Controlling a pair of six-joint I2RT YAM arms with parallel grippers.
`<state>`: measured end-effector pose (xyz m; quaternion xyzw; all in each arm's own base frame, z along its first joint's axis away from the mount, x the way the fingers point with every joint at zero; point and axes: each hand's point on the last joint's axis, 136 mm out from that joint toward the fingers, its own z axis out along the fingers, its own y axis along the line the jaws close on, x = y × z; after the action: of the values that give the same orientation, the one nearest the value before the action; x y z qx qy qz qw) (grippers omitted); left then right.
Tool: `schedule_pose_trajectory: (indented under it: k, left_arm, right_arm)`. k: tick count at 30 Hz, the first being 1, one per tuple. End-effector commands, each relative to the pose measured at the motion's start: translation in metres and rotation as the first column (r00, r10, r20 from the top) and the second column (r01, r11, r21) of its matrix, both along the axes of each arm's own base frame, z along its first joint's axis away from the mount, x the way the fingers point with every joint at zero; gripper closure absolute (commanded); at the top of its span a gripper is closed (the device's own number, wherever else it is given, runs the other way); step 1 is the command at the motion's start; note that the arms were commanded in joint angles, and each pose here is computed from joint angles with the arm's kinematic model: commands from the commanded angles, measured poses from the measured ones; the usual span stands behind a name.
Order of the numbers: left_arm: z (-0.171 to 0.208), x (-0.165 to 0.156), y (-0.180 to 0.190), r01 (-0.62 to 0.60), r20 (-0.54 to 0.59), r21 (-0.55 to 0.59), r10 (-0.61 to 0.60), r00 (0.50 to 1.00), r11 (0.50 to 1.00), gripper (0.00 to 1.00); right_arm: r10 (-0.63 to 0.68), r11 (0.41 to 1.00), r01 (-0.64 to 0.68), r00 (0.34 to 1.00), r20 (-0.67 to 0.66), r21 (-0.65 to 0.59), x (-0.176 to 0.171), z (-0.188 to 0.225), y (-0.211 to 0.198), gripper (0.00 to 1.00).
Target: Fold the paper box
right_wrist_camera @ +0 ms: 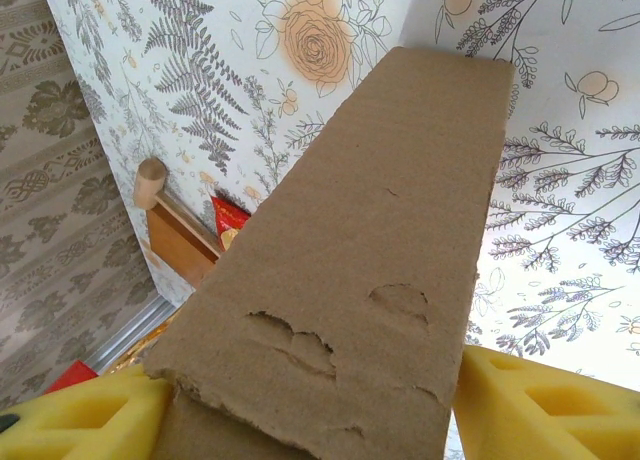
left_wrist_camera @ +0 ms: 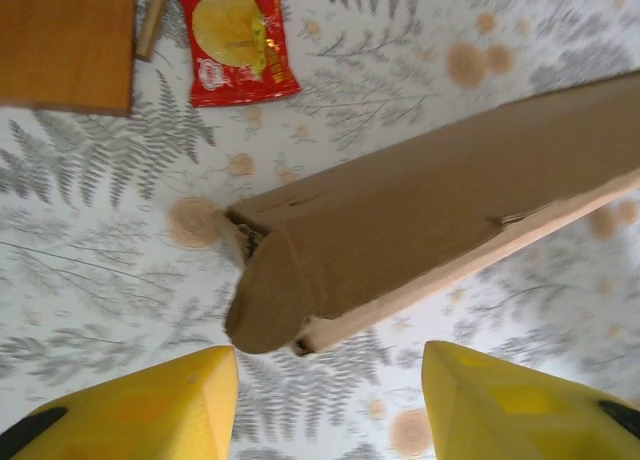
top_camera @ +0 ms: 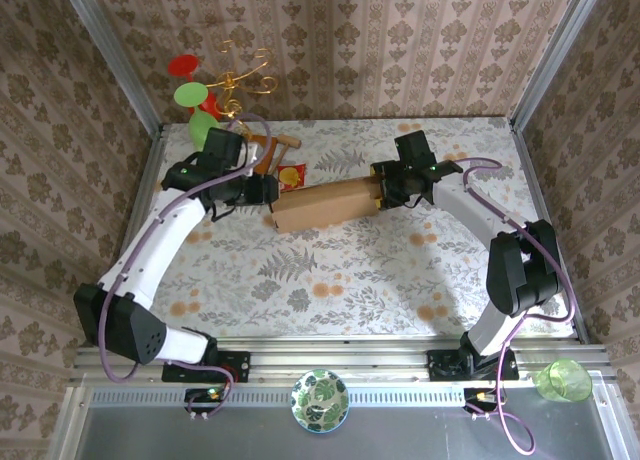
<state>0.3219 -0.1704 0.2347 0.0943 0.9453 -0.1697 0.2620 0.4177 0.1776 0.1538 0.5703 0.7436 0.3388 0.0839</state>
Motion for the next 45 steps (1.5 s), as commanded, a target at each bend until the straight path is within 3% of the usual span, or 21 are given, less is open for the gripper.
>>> schedule_pose_trajectory:
  k: [1,6,16,27,33,45]
  left_arm:
    - [-0.005,0.004,0.014,0.09,0.05,0.217,-0.103,0.993,0.972,0.47]
    - [-0.022,0.004,0.015,0.126,0.026,0.323,-0.142,0.99,0.938,0.48]
    - [-0.032,0.015,0.005,0.118,-0.001,0.291,-0.123,0.992,0.949,0.75]
    - [-0.031,0.017,0.003,0.089,-0.019,0.273,-0.087,0.996,0.958,0.86]
    - [-0.032,0.017,-0.003,0.058,-0.074,0.198,-0.044,0.996,0.979,0.96]
    - [-0.028,0.013,-0.01,-0.044,-0.25,0.023,0.048,0.967,0.999,0.97]
  right_arm:
    - [-0.023,1.0,0.022,0.999,-0.037,-0.022,-0.001,-0.006,-0.002,0.35]
    - [-0.023,0.999,0.022,0.999,-0.043,-0.023,-0.001,-0.009,-0.002,0.36]
    - [-0.023,1.0,0.022,0.999,-0.043,-0.017,0.001,-0.01,-0.001,0.38]
    - [-0.028,0.999,0.028,0.999,-0.046,-0.019,0.002,-0.011,-0.004,0.39]
    - [-0.027,0.999,0.026,0.998,-0.05,-0.022,0.002,-0.012,-0.004,0.4]
    - [-0.024,0.999,0.022,0.998,-0.065,-0.031,0.0,-0.018,-0.004,0.41]
